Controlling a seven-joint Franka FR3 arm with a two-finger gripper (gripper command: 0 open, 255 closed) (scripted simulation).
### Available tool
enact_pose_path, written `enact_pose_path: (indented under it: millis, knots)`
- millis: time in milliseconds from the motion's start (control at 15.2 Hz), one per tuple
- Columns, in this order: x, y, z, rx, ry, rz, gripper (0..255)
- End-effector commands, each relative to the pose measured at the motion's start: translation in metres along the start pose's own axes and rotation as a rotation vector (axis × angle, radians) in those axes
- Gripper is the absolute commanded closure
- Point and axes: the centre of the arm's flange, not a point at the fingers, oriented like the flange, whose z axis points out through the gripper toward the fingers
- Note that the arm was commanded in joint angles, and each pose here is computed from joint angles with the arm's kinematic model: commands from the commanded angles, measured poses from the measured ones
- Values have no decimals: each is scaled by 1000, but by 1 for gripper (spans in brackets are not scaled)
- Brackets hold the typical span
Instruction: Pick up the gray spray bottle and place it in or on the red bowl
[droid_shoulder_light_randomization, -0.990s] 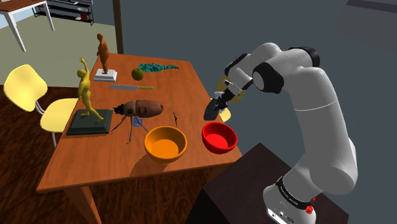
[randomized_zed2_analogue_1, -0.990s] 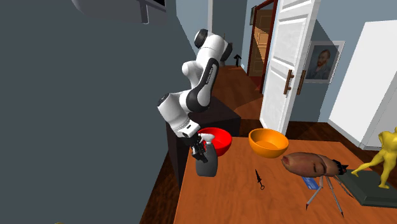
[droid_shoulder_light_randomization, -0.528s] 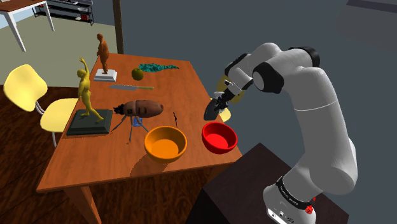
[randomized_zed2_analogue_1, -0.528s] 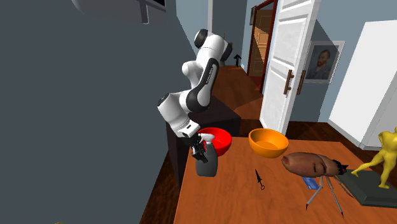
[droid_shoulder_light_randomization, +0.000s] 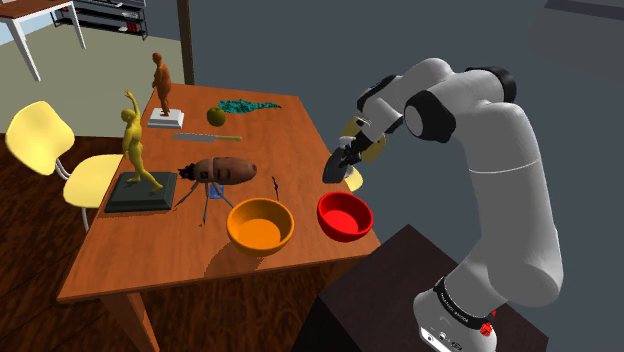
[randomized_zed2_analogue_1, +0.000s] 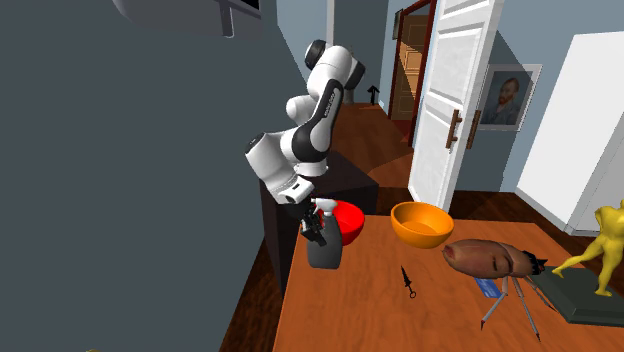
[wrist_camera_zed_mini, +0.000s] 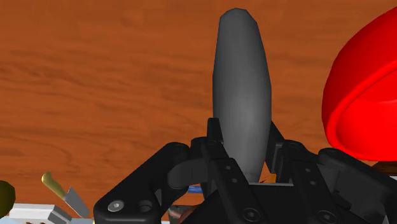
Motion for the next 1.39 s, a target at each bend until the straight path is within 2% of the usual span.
enact_pose_path:
  millis: [0, 1320]
  knots:
    - [7, 0, -8, 0, 0, 0, 255]
    - [61, 0, -99, 0, 0, 0, 255]
